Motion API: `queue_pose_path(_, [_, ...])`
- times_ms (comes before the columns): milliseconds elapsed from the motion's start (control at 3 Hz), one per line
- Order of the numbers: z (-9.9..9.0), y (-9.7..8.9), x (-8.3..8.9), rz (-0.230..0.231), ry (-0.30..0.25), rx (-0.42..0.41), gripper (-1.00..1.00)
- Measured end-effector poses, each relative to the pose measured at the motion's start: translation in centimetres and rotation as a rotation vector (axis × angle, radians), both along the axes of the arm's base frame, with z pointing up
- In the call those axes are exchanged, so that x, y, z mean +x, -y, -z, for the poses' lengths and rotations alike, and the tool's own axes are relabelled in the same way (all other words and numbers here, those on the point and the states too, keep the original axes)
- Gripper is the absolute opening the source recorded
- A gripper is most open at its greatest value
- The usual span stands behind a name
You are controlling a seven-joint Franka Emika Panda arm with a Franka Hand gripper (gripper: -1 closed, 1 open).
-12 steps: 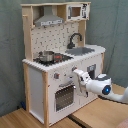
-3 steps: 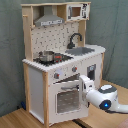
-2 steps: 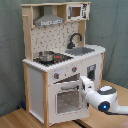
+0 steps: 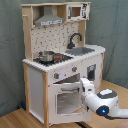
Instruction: Play with the kitchen
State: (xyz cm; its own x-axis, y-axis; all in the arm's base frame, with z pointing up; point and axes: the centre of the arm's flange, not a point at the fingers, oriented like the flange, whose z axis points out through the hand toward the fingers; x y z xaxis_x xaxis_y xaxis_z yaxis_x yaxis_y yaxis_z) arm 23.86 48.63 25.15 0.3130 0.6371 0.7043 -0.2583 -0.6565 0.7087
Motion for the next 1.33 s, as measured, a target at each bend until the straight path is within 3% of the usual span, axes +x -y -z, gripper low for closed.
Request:
queue_pose_path(333, [0.0,-1.5,-1.1,0.025,0.007,-0.003,-1.00])
queue_pose_path(667, [0.0,-1.3,-0.7,0.041,0.008,-0.006,-1.00])
queue_pose_path(1000, [0.0,-1.3,-0.7,0.039,0.008,-0.006,1.00])
queue_pose_path(1333, [-1.3,-4.6,-2.3,-0.029,0.028,-0.059,1.00])
